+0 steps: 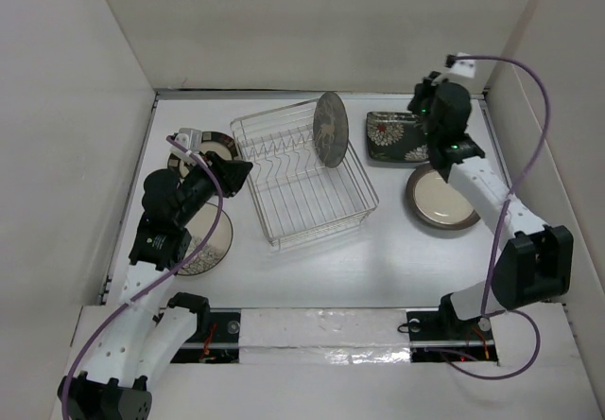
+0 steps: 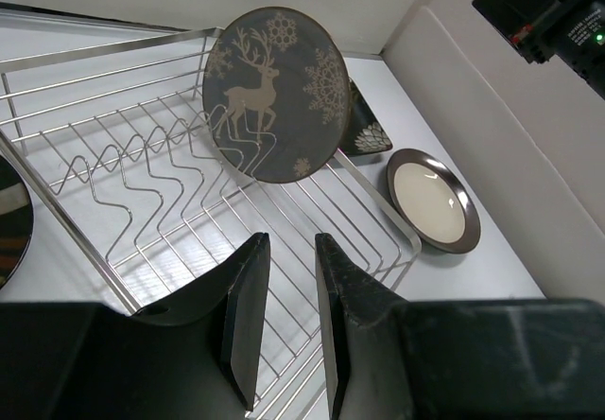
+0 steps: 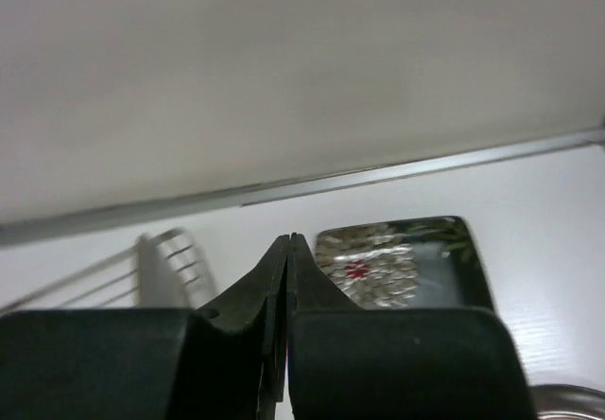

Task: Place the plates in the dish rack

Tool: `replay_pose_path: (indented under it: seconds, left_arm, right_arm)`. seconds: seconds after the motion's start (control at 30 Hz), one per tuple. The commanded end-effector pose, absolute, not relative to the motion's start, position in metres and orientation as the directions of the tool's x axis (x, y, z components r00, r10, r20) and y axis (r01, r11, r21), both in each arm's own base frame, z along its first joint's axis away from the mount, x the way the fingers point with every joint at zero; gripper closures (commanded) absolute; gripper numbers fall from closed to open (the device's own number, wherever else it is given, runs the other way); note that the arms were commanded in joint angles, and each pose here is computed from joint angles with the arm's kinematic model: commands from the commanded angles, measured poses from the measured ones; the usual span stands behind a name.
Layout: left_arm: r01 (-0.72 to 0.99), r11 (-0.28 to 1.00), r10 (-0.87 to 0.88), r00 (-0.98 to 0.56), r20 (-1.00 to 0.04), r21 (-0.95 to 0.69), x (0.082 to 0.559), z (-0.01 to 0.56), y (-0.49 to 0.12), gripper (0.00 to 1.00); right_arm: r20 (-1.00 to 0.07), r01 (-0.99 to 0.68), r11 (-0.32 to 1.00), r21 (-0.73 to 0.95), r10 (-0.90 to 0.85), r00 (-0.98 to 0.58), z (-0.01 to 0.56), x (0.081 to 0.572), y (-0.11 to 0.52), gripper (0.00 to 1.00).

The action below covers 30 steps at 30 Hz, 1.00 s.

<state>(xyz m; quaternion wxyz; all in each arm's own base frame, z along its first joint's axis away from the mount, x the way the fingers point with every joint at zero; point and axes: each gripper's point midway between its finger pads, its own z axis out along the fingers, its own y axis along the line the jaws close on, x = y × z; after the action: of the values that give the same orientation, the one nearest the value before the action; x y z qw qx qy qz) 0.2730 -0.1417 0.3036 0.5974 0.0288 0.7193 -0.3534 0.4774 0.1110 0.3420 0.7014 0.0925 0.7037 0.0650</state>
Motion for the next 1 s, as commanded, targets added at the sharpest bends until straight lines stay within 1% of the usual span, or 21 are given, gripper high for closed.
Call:
replay_pose_path:
  seconds: [0.0, 0.07, 0.1, 0.13, 0.17, 0.2, 0.23, 0.27, 0.3, 0.33, 0.37, 0.43, 0.53, 0.7, 0.83, 0.9, 0.97]
  left_arm:
    - [0.516, 0.737, -0.386, -0.210, -0.898, -0.437, 0.271, 0.329, -0.144, 0.77]
    - [0.500, 0.744, -0.383, -0.225, -0.896, -0.443, 0.275, 0.324, -0.143, 0.77]
    - [0.503, 0.743, -0.381, -0.224, -0.897, -0.441, 0.274, 0.324, -0.143, 0.77]
    - [0.507, 0.743, -0.382, -0.216, -0.899, -0.437, 0.273, 0.326, -0.143, 0.77]
    - [0.508, 0.743, -0.384, -0.209, -0.900, -0.435, 0.273, 0.329, -0.143, 0.77]
    - [0.506, 0.746, -0.383, -0.207, -0.900, -0.434, 0.273, 0.329, -0.142, 0.77]
    - [0.494, 0.752, -0.382, -0.213, -0.899, -0.437, 0.276, 0.326, -0.141, 0.77]
    - [0.497, 0.747, -0.380, -0.224, -0.898, -0.440, 0.276, 0.323, -0.144, 0.77]
    - [0.498, 0.746, -0.379, -0.229, -0.897, -0.443, 0.277, 0.322, -0.145, 0.77]
    - [0.500, 0.744, -0.381, -0.227, -0.896, -0.443, 0.277, 0.322, -0.145, 0.77]
    - [0.507, 0.741, -0.375, -0.230, -0.898, -0.439, 0.275, 0.322, -0.147, 0.77]
    - [0.504, 0.742, -0.377, -0.231, -0.897, -0.441, 0.276, 0.322, -0.147, 0.77]
    - [0.515, 0.731, -0.376, -0.243, -0.894, -0.448, 0.276, 0.320, -0.150, 0.77]
    - [0.508, 0.740, -0.373, -0.235, -0.897, -0.441, 0.277, 0.323, -0.148, 0.77]
    - [0.521, 0.730, -0.372, -0.239, -0.897, -0.442, 0.273, 0.322, -0.150, 0.77]
    - [0.510, 0.739, -0.372, -0.236, -0.897, -0.441, 0.275, 0.323, -0.149, 0.77]
    - [0.515, 0.734, -0.368, -0.247, -0.896, -0.443, 0.276, 0.321, -0.150, 0.77]
  right_arm:
    - [-0.925, -0.044, 0.926, 0.375, 0.371, -0.079, 0.311, 0.488, 0.069, 1.00]
    - [-0.889, -0.052, 0.897, 0.440, 0.426, -0.169, 0.284, 0.503, 0.049, 1.00]
    - [-0.870, -0.084, 0.884, 0.460, 0.430, -0.244, 0.269, 0.505, 0.048, 1.00]
    - [-0.867, -0.056, 0.886, 0.461, 0.436, -0.241, 0.271, 0.515, 0.027, 1.00]
    - [-0.861, -0.024, 0.897, 0.441, 0.415, -0.294, 0.244, 0.524, 0.018, 0.99]
    - [-0.861, 0.018, 0.906, 0.422, 0.407, -0.306, 0.232, 0.529, 0.006, 0.95]
    - [-0.859, 0.055, 0.907, 0.417, 0.413, -0.303, 0.224, 0.533, -0.012, 0.79]
    - [-0.839, 0.081, 0.900, 0.428, 0.429, -0.335, 0.201, 0.539, -0.021, 0.71]
    - [-0.825, 0.062, 0.889, 0.453, 0.445, -0.348, 0.194, 0.542, -0.024, 0.65]
    - [-0.797, 0.103, 0.870, 0.482, 0.484, -0.361, 0.175, 0.548, -0.041, 0.54]
    - [-0.782, 0.112, 0.860, 0.497, 0.500, -0.372, 0.167, 0.550, -0.048, 0.52]
    - [-0.753, 0.096, 0.841, 0.533, 0.523, -0.399, 0.155, 0.556, -0.053, 0.49]
    - [-0.711, 0.124, 0.822, 0.555, 0.547, -0.441, 0.133, 0.565, -0.068, 0.47]
    - [-0.649, 0.115, 0.796, 0.594, 0.560, -0.515, 0.108, 0.568, -0.058, 0.46]
    - [-0.590, 0.103, 0.764, 0.637, 0.570, -0.572, 0.081, 0.567, -0.038, 0.46]
    - [-0.546, 0.107, 0.744, 0.659, 0.572, -0.612, 0.063, 0.564, -0.028, 0.47]
    - [-0.528, 0.120, 0.738, 0.664, 0.577, -0.624, 0.053, 0.564, -0.027, 0.48]
